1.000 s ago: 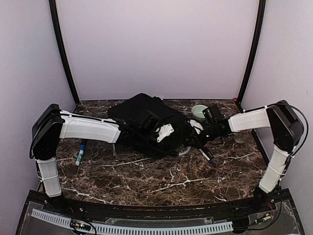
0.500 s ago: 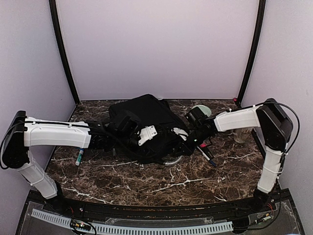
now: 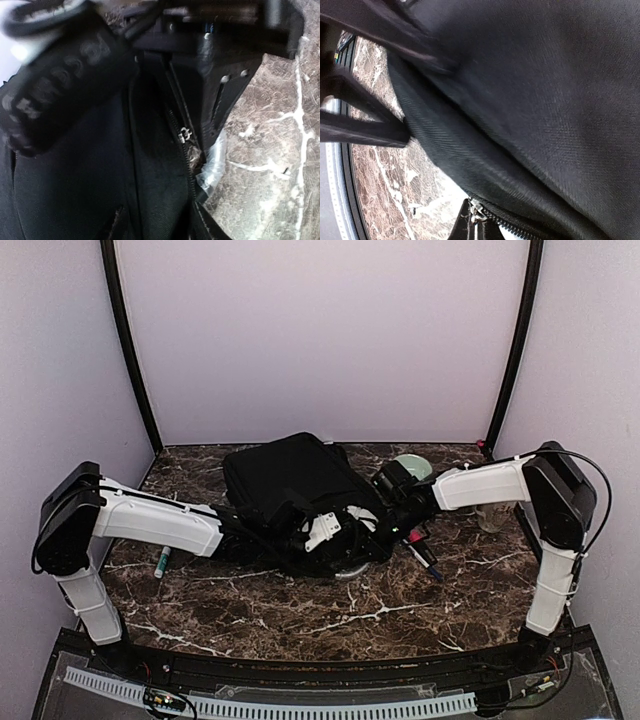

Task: Pack the student bag
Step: Unzip the largest pocket of the student bag, then hold the largest pocket of the student bag.

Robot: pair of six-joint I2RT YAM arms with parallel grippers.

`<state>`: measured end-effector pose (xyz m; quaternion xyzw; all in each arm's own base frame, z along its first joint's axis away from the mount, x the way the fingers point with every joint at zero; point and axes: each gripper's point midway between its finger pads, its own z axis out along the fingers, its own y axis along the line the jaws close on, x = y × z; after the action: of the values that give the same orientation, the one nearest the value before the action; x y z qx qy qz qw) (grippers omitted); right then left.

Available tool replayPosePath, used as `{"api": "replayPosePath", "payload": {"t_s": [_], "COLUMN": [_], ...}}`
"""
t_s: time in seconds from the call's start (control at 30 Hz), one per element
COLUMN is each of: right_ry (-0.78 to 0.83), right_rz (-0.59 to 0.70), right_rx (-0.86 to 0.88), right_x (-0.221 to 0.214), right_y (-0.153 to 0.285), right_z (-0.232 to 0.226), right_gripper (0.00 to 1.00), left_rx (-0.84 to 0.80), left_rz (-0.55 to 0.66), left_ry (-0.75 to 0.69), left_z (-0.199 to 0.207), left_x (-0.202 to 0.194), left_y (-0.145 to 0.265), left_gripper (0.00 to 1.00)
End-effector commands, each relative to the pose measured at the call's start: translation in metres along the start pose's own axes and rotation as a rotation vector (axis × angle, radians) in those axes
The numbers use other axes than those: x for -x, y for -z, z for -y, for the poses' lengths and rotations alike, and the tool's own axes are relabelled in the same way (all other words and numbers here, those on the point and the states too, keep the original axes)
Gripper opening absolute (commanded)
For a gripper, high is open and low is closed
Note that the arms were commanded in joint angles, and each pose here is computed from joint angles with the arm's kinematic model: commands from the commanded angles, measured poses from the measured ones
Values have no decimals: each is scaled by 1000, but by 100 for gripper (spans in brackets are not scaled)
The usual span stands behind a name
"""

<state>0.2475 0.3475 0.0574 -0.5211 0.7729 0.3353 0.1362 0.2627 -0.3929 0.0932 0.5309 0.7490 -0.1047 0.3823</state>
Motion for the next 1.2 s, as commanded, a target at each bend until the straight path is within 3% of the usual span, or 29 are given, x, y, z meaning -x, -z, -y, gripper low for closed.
{"api": "replayPosePath", "payload": {"t_s": [0.0, 0.1, 0.17, 0.63, 0.67, 0.8, 0.87, 1.0, 1.17], "right_ry": [31, 18, -1, -80, -82, -88, -81, -59, -45], "right_rz": [13, -11, -22, 23, 25, 15, 12, 14, 21], "right_rx": [45, 30, 22, -31, -27, -12, -2, 9, 5], "right_x": [6, -3, -9, -19, -19, -21, -21, -17, -14], "right_y": [-1, -4, -5, 17, 17, 12, 10, 10, 12], "right_z": [-11, -5, 2, 38, 37, 35, 31, 24, 21], "right_gripper": [0, 0, 0, 0, 0, 0, 0, 0, 0], "left_rx": [62, 102, 117, 173, 176, 156, 114, 46, 4], "left_rz": [40, 17, 21, -98, -115, -110, -47, 67, 99], "left_ry": [6, 2, -6, 36, 38, 49, 57, 44, 13], "left_z": [-14, -21, -23, -26, -26, -24, -19, -12, -7], "left_x": [17, 11, 8, -58, -63, -56, -38, 5, 37], "left_y": [-4, -1, 7, 51, 51, 51, 52, 50, 25], "left_gripper": [26, 6, 0, 0, 5, 39, 47, 55, 56]}}
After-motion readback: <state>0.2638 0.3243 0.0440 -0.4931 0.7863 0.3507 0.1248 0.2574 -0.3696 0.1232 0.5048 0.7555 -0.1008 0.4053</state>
